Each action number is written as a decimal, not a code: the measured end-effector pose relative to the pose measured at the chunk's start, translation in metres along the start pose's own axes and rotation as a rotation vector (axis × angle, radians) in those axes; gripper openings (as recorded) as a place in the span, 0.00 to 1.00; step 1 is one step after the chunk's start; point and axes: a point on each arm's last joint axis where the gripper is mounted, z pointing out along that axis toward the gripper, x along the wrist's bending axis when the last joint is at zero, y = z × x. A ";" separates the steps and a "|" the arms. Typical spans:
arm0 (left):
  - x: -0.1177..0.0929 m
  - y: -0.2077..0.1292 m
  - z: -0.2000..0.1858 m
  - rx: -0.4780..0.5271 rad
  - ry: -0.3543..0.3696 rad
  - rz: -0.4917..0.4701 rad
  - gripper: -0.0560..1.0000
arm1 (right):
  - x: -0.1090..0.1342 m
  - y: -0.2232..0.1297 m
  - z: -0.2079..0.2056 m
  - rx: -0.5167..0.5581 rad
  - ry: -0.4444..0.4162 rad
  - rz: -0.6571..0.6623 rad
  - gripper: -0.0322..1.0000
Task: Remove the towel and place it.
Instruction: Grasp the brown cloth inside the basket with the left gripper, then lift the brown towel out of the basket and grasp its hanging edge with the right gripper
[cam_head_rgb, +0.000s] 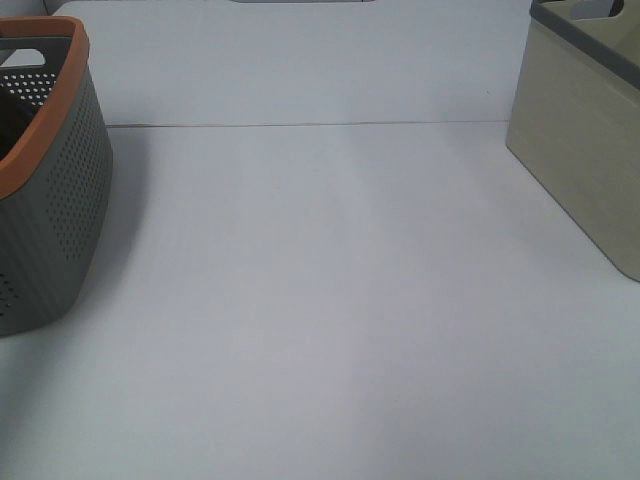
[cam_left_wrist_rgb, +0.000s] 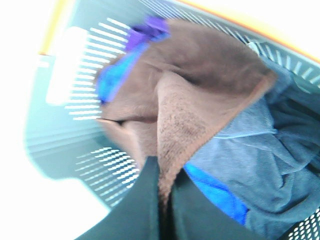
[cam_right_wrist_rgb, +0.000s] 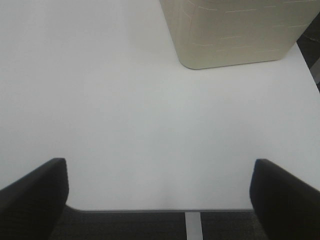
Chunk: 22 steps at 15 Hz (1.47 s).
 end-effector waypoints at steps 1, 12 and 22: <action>0.000 0.000 -0.023 -0.028 0.044 -0.001 0.06 | 0.000 0.000 0.000 0.000 0.000 0.000 0.87; -0.024 0.008 -0.154 -0.419 0.239 0.012 0.06 | 0.000 0.000 0.000 0.000 0.000 0.000 0.87; -0.044 0.121 -0.183 -0.688 0.244 0.336 0.06 | 0.000 0.000 0.000 0.000 0.000 0.000 0.87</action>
